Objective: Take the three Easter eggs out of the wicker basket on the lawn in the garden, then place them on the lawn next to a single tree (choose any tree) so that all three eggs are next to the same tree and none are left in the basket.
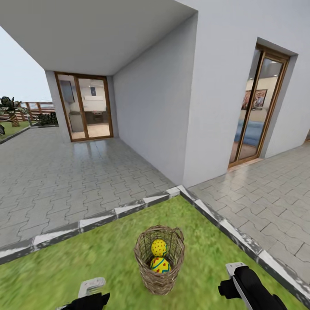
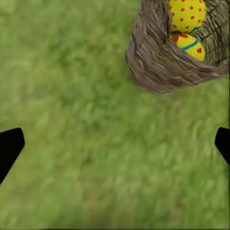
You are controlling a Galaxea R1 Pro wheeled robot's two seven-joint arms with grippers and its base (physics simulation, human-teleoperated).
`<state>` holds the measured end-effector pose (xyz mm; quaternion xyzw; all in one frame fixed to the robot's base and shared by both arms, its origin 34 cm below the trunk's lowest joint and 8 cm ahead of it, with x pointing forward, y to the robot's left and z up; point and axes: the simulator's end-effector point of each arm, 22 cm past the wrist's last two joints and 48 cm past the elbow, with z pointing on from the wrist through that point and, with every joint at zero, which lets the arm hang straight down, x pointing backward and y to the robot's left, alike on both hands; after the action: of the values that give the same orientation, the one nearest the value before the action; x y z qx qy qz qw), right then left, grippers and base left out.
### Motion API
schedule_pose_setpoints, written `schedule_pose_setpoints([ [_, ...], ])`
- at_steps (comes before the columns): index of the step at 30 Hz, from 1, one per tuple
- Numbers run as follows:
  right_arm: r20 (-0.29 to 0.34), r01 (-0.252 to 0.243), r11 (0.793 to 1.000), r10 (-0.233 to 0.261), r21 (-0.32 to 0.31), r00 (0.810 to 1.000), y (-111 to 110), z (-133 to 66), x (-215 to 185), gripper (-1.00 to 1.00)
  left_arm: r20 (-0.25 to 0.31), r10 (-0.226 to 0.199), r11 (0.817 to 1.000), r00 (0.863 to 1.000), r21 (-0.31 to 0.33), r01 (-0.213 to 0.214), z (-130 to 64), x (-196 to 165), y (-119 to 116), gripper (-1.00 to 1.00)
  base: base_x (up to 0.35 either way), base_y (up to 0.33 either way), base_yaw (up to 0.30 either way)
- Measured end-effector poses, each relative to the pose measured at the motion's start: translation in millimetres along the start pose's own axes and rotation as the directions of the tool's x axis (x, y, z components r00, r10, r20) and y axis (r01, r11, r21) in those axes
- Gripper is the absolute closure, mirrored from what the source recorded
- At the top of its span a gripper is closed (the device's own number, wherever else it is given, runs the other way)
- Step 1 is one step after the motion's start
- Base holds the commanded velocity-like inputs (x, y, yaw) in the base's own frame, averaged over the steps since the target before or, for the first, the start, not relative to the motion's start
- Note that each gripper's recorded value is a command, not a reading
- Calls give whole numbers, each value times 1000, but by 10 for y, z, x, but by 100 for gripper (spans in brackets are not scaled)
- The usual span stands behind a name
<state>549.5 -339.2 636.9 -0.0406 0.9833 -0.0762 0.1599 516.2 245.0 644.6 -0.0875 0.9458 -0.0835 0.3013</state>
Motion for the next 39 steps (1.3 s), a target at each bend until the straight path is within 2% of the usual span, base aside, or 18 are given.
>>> schedule_pose_setpoints([
  [3, 1, 0, 1000, 0, 1, 1000, -13, -2, -4, -100, 39, -5, 1000, 999, 2, 5, -38, -159, -5, -100, 20, -18, 2],
  [5, 2, 0, 1000, 0, 1, 1000, -15, -5, -7, -100, 92, -31, 1000, 995, 2, 31, -67, -320, 39, -100, 7, -7, 1],
  [7, 1, 0, 1000, 0, 1, 1000, -15, -6, -7, -100, 197, -64, 998, 978, 4, 65, -119, -618, 109, -100, 3, -3, 0],
  [8, 1, 0, 1000, 0, 1, 1000, -17, -6, -7, -100, 227, -72, 997, 971, 4, 73, -137, -702, 131, -100, 2, -2, 0],
  [9, 0, 0, 1000, 0, 1, 1000, -21, -6, -6, -100, 279, -87, 996, 956, 5, 89, -174, -841, 176, -100, 0, 0, 0],
  [10, 0, 0, 1000, 0, 2, 1000, -23, -6, -5, -100, 316, -98, 995, 944, 4, 102, -205, -939, 220, -100, 0, 0, 0],
  [12, 0, 0, 1000, 0, 2, 1000, -25, -7, -5, -100, 355, -110, 993, 928, 4, 116, -244, -1046, 271, -100, 0, 0, 0],
  [19, 0, 1, 1000, -1, -1, 1000, 1, -6, -5, -100, 399, -86, 993, 913, -38, 111, -322, -1252, 498, -100, 0, 0, 0],
  [25, 0, 0, 1000, 0, -2, 1000, 5, -7, -7, -100, 437, -78, 987, 896, -94, 132, -366, -1510, 600, -100, 0, 0, 0],
  [31, 1, 1, 1000, -1, -1, 1000, 0, -7, -10, -100, 437, -85, 987, 896, -89, 137, -345, -1513, 514, -100, 0, 0, 30],
  [39, 0, 2, 1000, -2, 0, 1000, 10, -4, -3, -100, 434, -86, 987, 897, -88, 137, -339, -1506, 501, -100, 58, -96, 219],
])
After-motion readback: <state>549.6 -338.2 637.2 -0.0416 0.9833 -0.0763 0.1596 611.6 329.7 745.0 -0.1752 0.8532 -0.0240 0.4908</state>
